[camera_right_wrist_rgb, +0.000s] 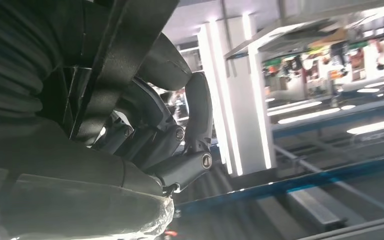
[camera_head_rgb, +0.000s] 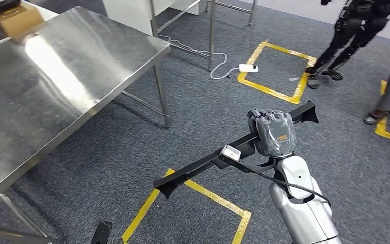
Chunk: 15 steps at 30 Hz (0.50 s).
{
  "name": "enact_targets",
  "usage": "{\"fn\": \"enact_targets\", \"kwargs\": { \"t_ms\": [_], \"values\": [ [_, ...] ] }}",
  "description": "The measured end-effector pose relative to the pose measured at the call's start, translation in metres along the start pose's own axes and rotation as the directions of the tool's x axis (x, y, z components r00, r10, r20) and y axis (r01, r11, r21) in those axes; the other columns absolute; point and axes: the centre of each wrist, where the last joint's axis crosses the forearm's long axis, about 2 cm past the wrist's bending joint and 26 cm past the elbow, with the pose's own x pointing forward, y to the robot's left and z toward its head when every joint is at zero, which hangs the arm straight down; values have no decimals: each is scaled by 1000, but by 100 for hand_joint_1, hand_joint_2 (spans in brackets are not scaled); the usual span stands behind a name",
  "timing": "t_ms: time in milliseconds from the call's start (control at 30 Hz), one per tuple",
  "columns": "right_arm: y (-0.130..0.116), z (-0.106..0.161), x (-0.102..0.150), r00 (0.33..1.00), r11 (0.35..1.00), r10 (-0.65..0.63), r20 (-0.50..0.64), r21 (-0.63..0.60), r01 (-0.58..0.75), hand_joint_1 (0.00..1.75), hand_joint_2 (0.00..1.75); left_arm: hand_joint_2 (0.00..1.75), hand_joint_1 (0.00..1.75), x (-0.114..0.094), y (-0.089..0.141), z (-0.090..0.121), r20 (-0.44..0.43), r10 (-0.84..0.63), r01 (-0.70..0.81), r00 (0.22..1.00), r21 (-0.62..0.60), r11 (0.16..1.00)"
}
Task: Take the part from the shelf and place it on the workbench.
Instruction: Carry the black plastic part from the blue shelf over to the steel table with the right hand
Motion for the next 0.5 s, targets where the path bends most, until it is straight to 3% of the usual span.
{"fn": "enact_targets", "kwargs": {
  "t_ms": [500],
  "values": [
    [0, -4, 0, 1000, 1000, 3, 3, -1, -3, 175, 175, 175, 0, -2, 0, 1, -7, -4, 4, 1000, 0, 1000]
  ]
}}
